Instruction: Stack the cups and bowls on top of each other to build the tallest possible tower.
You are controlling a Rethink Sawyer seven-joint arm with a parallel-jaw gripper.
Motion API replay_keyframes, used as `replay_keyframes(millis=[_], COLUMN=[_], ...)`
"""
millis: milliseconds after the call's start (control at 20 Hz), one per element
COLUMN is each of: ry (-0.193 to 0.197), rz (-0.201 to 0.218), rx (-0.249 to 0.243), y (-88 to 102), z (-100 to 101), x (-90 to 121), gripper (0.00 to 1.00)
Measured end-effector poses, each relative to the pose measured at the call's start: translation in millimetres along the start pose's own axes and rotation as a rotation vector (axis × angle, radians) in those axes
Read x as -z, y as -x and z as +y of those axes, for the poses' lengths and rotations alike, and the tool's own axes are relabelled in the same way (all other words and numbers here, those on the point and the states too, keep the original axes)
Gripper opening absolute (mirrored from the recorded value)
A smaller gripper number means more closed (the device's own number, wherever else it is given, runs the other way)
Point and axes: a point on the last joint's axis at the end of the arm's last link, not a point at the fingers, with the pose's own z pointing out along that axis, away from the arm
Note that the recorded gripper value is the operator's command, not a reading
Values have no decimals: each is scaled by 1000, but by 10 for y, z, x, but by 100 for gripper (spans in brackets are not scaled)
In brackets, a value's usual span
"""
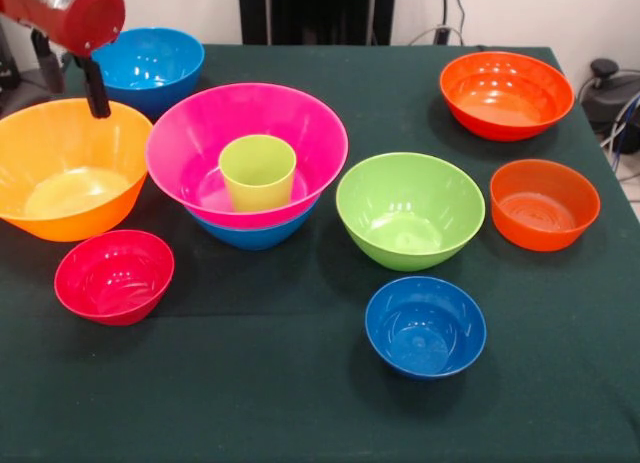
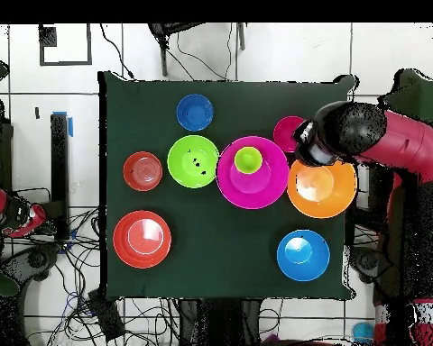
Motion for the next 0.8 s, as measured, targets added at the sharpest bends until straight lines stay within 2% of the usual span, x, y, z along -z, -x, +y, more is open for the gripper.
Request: replay_keyframes(millis=[100, 350, 800], ry=[12, 36, 108], rz=[15, 22, 20], rx=[8, 9, 23], y=[13, 46, 108], z=[-93, -167, 100], x=[-130, -267, -617], gripper=[100, 100, 100])
